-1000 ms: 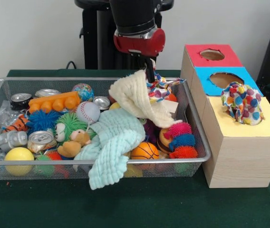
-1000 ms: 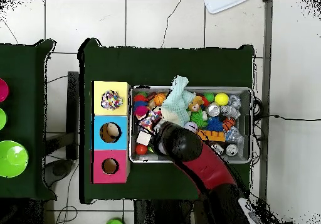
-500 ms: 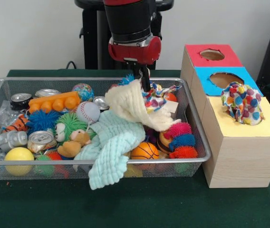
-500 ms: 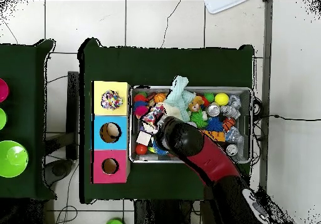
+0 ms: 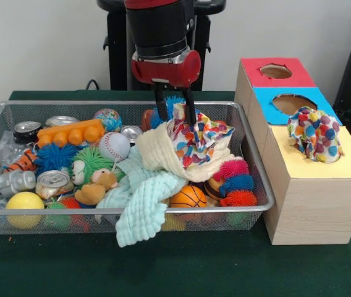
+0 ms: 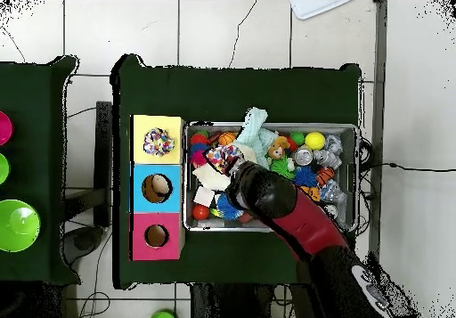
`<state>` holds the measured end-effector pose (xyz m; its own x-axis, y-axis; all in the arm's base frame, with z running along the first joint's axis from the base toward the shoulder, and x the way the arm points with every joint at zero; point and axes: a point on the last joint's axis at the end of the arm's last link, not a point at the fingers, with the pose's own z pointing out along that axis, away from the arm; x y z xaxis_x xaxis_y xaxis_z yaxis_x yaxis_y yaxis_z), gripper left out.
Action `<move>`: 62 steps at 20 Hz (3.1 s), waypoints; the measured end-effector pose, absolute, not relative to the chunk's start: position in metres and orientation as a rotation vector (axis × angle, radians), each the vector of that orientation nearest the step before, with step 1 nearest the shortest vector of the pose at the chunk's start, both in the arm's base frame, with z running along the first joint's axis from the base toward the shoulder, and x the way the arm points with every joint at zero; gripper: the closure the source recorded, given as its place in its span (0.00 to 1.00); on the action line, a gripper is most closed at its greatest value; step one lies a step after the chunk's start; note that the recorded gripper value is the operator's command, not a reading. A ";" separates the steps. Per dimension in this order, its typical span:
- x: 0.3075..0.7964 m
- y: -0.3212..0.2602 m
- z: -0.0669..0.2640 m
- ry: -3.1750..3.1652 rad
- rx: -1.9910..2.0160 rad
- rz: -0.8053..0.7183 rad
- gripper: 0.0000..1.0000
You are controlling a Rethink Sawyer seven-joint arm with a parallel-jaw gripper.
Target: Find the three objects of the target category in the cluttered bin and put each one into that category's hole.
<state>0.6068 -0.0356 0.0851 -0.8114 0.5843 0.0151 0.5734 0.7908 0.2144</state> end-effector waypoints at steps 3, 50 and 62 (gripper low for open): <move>0.611 -0.040 0.087 2.913 0.947 0.323 0.00; 0.625 -0.024 0.110 2.918 0.722 0.018 0.00; 0.612 -0.011 0.118 3.023 0.744 0.061 0.00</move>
